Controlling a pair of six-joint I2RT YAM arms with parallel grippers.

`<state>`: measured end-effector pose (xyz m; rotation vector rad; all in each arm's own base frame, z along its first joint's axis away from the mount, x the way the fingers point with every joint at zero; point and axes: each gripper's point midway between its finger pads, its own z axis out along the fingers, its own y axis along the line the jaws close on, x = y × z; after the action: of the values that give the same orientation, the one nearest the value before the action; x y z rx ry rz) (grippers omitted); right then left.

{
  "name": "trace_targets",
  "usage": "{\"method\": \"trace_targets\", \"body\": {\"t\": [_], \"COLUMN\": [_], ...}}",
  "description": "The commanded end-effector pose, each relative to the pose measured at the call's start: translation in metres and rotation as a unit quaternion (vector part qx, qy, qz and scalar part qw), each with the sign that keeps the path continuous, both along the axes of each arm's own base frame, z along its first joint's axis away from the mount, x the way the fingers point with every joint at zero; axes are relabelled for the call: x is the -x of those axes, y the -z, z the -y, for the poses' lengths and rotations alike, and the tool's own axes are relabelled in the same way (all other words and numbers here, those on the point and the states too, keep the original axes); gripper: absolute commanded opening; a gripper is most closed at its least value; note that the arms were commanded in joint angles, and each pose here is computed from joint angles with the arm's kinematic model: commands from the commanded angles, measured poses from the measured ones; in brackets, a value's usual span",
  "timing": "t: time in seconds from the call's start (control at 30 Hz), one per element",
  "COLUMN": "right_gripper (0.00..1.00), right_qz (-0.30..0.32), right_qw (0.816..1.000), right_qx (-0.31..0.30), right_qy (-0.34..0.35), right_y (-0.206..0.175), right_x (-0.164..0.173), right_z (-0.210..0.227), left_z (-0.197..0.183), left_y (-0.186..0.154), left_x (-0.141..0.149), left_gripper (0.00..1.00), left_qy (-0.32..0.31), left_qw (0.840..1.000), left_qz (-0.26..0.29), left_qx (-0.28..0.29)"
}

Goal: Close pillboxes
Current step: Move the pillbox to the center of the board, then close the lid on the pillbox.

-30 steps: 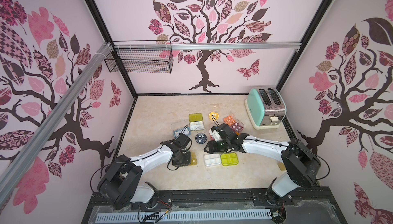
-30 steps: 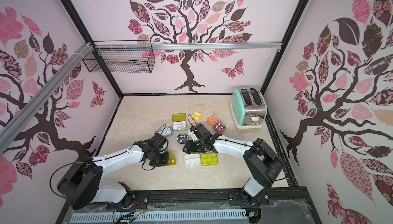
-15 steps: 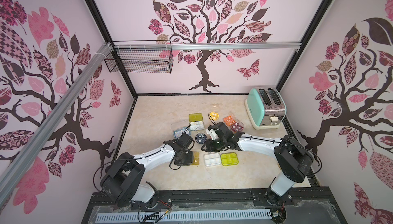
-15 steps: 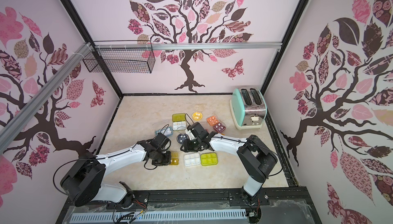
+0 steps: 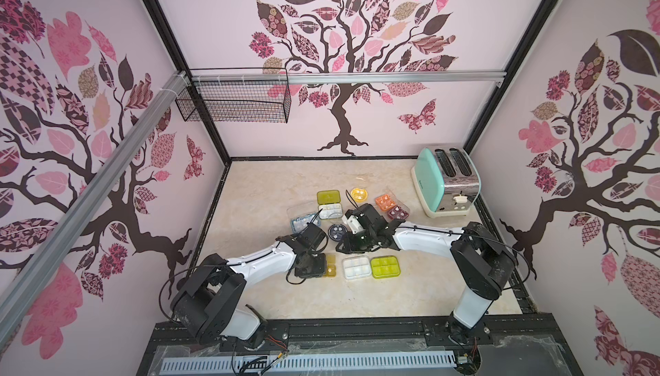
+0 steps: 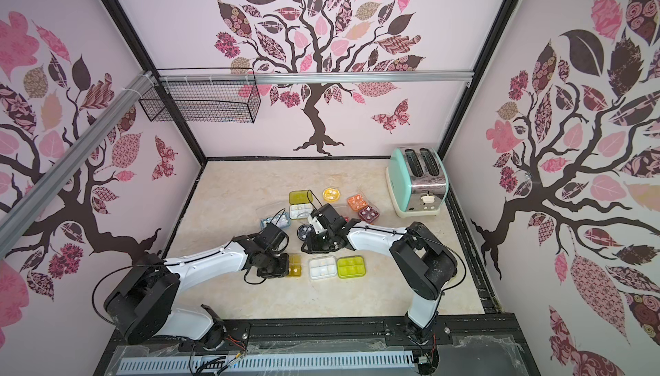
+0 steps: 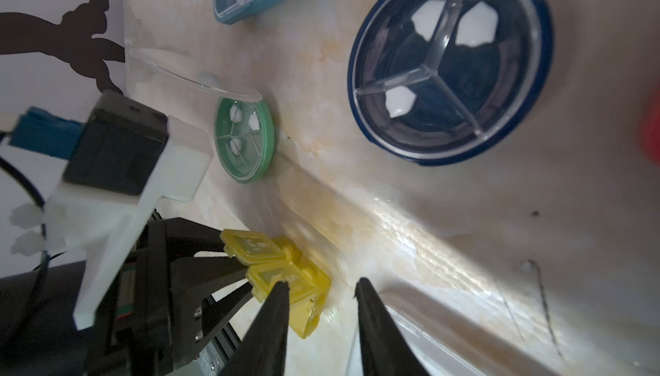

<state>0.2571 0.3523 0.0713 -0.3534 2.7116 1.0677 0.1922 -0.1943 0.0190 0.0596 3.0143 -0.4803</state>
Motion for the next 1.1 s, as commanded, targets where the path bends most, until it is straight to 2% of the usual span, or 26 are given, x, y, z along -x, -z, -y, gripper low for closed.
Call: {"method": "trace_targets", "body": {"t": [0.0,0.73,1.07], "right_gripper": [0.34,0.31,0.32], "right_qz": [0.007,-0.002,0.014], "right_qw": [1.000,0.998,0.998], "right_qx": [-0.001,0.004,-0.006], "right_qy": [-0.018,-0.066,-0.068], "right_y": [-0.005,0.002,-0.011], "right_x": [0.001,0.023,0.024], "right_z": [-0.008,-0.012,-0.013], "left_z": [0.004,0.005,0.006], "left_y": [-0.002,-0.001,-0.001], "left_x": [-0.006,-0.008,-0.009], "left_gripper": [0.18,0.17,0.17], "left_qy": [-0.002,-0.018,-0.020], "left_qw": [1.000,1.000,1.000], "left_qz": [0.010,0.012,0.013], "left_qx": [0.002,0.005,0.006]}}
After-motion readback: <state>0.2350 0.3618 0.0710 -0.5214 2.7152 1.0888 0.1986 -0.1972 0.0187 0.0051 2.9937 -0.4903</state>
